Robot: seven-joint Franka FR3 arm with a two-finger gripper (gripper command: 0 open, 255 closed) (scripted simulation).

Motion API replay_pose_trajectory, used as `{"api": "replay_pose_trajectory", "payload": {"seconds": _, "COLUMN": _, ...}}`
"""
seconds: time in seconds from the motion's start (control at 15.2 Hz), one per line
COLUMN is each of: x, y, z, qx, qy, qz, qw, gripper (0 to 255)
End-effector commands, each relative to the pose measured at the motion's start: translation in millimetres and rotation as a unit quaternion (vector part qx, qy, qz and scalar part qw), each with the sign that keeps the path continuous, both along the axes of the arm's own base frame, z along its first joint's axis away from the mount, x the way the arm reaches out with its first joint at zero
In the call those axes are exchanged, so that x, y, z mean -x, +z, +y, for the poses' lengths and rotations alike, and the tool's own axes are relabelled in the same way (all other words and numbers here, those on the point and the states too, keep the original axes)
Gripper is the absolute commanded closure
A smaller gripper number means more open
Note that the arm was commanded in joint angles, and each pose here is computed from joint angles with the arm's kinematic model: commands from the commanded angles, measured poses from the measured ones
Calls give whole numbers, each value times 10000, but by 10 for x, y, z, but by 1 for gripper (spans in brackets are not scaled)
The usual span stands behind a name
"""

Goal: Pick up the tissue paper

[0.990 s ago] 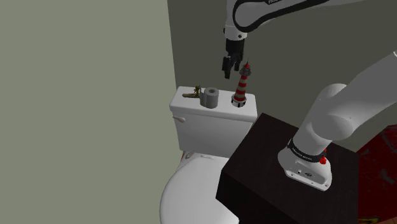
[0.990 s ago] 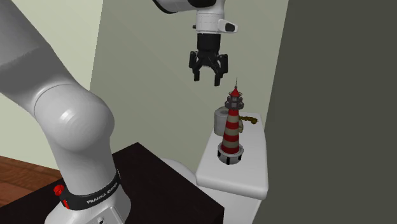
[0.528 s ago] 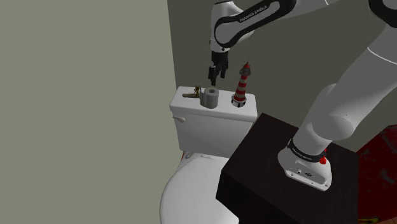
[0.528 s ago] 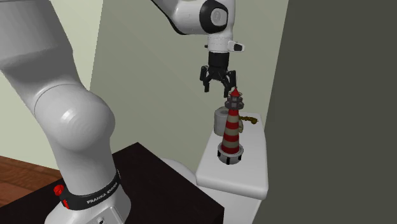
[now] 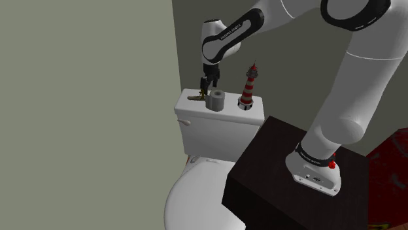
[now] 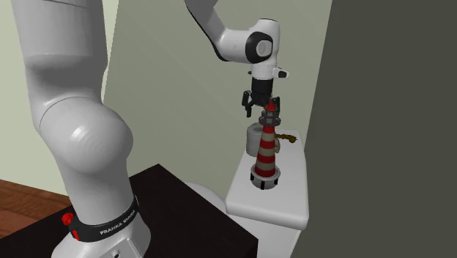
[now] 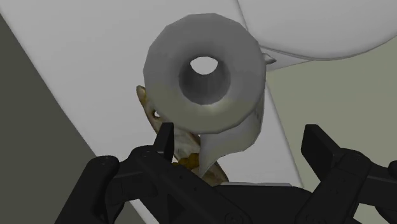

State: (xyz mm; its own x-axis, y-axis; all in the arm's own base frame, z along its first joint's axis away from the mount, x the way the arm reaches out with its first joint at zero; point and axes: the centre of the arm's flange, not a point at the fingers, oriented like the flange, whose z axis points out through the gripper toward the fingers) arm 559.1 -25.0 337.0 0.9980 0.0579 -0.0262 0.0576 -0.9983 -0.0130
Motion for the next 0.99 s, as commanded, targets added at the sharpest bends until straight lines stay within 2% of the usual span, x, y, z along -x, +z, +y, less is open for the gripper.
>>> {"api": "replay_pose_trajectory", "payload": {"seconds": 0.0, "x": -188, "y": -151, "z": 36, "qx": -13, "qy": 22, "qz": -27, "qw": 10000, "gripper": 0}}
{"api": "replay_pose_trajectory", "payload": {"seconds": 0.59, "x": -188, "y": -551, "z": 36, "qx": -13, "qy": 22, "qz": -27, "qw": 10000, "gripper": 0}}
{"api": "replay_pose_trajectory", "payload": {"seconds": 0.66, "x": -191, "y": -558, "z": 34, "qx": -13, "qy": 22, "qz": -27, "qw": 10000, "gripper": 255}}
{"api": "replay_pose_trajectory", "payload": {"seconds": 0.92, "x": -187, "y": -564, "z": 30, "qx": -13, "qy": 22, "qz": -27, "qw": 10000, "gripper": 255}}
